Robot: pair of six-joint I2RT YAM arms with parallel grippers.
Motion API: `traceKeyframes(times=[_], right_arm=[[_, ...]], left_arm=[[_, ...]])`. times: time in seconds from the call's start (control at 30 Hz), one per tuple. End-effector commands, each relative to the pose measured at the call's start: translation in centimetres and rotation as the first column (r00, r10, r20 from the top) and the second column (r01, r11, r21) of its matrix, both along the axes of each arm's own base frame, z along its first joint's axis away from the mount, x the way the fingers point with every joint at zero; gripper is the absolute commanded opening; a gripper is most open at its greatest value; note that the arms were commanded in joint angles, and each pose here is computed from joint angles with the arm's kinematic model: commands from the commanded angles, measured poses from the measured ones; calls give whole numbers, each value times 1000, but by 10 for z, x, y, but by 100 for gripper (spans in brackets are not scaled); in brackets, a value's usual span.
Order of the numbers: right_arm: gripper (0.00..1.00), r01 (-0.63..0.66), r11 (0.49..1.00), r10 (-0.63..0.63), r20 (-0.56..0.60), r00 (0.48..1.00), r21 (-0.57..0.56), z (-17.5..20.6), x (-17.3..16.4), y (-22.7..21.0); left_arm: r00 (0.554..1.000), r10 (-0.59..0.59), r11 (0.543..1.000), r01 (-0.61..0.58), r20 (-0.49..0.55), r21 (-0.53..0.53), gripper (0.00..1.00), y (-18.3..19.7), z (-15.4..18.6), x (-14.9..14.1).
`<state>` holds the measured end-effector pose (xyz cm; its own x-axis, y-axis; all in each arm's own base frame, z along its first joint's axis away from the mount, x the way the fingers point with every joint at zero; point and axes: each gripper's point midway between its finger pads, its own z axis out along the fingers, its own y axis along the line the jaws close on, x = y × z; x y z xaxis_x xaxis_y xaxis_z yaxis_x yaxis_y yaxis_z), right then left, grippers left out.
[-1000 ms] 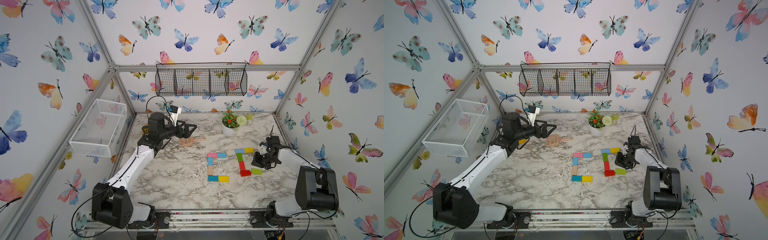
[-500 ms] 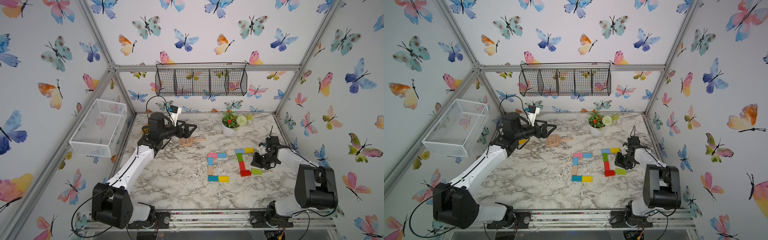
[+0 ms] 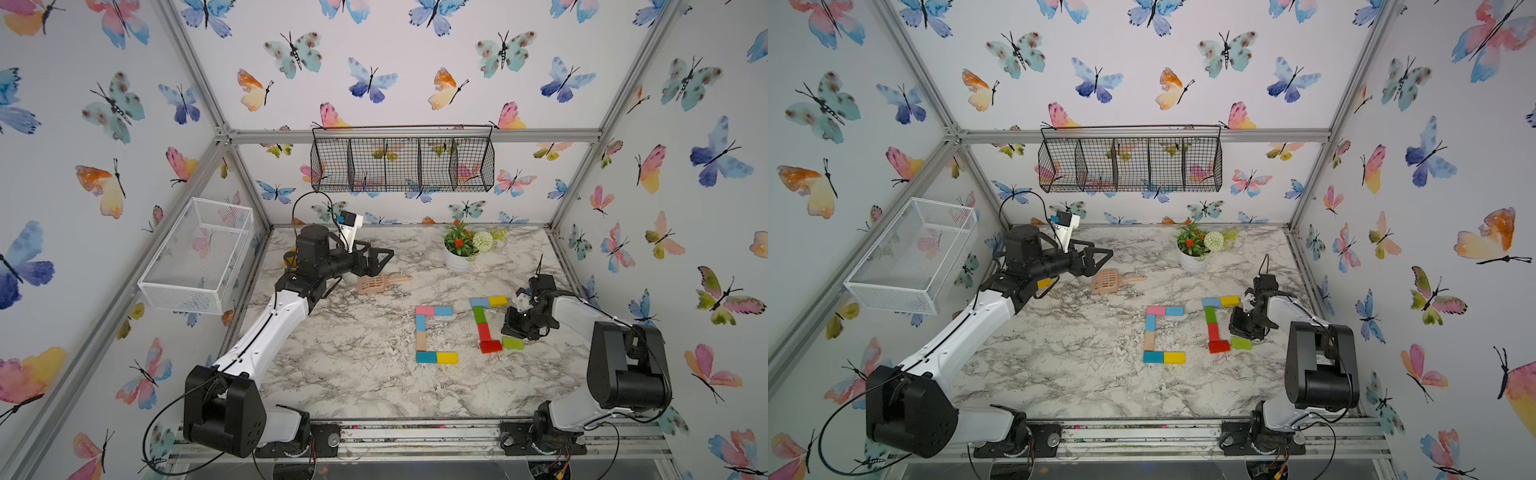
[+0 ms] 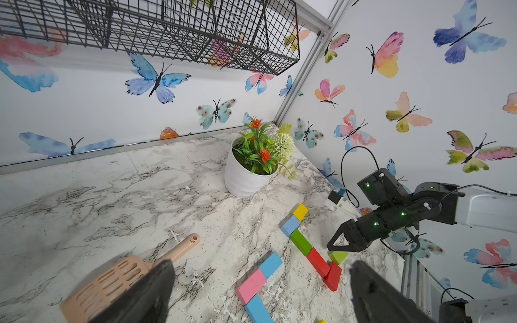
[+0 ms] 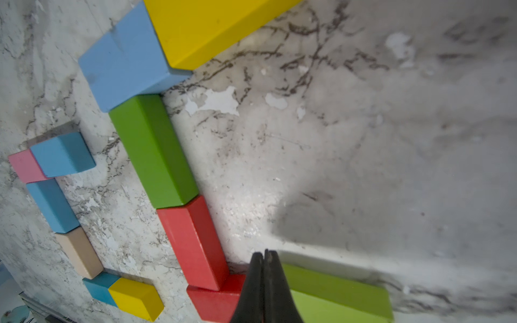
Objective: Assemble the letter c with building blocks
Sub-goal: Assemble the building block at the center of the board.
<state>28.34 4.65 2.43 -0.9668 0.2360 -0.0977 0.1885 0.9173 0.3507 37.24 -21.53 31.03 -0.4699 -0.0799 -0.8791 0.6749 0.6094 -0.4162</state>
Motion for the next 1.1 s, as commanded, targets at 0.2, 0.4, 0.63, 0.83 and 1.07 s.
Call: traceKeyframes(times=[0.2, 0.4, 0.63, 0.83, 1.07], right_arm=[[5, -6, 1000, 6, -30, 1000, 0, -7, -10, -2], [5, -11, 1000, 11, -39, 999, 11, -6, -13, 0], [3, -9, 1000, 9, -24, 1000, 11, 0, -11, 0], [3, -18, 1000, 18, -45, 999, 8, -4, -15, 0], [3, -10, 1000, 10, 15, 1000, -6, 11, -3, -2]], left_arm=[[999, -23, 1000, 24, 37, -19, 98, 0, 13, -7], [999, -22, 1000, 22, 43, -20, 98, 1, 14, -8], [999, -19, 1000, 20, 43, -20, 98, 2, 15, -7], [999, -18, 1000, 19, 43, -20, 98, 3, 15, -7], [999, -18, 1000, 19, 44, -22, 98, 4, 15, -7]])
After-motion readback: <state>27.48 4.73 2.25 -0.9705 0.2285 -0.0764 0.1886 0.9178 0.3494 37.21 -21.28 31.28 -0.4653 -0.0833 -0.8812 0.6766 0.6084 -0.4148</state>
